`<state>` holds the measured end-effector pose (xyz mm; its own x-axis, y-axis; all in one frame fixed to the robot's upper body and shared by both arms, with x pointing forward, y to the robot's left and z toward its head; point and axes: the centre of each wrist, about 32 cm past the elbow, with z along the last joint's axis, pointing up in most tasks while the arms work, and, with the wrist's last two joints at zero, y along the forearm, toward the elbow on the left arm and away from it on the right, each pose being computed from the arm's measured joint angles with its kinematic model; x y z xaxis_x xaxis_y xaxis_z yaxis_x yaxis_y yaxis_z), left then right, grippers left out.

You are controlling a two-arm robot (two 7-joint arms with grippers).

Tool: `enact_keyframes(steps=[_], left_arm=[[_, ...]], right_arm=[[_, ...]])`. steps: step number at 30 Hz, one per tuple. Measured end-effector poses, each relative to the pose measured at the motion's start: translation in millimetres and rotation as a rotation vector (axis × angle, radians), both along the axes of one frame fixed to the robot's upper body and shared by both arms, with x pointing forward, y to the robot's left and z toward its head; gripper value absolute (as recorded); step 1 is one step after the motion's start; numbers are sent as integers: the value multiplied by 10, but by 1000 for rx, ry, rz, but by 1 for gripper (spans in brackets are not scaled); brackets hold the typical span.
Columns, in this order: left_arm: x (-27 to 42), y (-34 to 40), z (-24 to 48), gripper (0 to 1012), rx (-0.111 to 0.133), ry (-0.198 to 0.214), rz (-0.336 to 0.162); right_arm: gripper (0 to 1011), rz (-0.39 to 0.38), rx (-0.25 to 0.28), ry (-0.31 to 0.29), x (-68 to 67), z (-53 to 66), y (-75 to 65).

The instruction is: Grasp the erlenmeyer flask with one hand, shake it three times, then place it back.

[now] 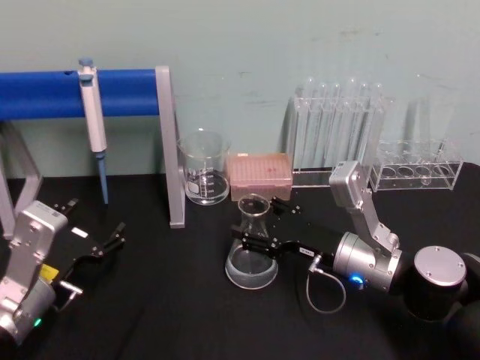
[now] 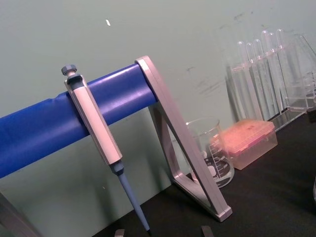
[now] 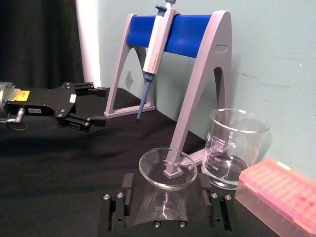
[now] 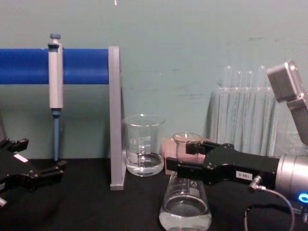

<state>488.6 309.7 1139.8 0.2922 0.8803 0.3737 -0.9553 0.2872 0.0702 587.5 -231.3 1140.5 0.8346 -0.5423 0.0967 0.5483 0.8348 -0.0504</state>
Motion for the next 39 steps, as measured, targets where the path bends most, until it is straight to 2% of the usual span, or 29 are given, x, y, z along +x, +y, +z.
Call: enact_keyframes(steps=[2, 5, 8, 9, 12, 39], left_arm=[[0, 0, 0, 1001, 0, 0, 0], [0, 0, 0, 1001, 0, 0, 0], [0, 0, 0, 1001, 0, 0, 0], [0, 0, 0, 1001, 0, 0, 0], [0, 0, 0, 1001, 0, 0, 0], [0, 0, 0, 1001, 0, 0, 0]], right_arm=[[761, 0, 0, 0, 0, 0, 0], [707, 0, 0, 0, 0, 0, 0], [567, 1, 0, -1, 0, 0, 0], [567, 1, 0, -1, 0, 0, 0], [465, 1, 1, -1, 0, 1, 1], [458, -1, 9, -9, 1, 21, -6]])
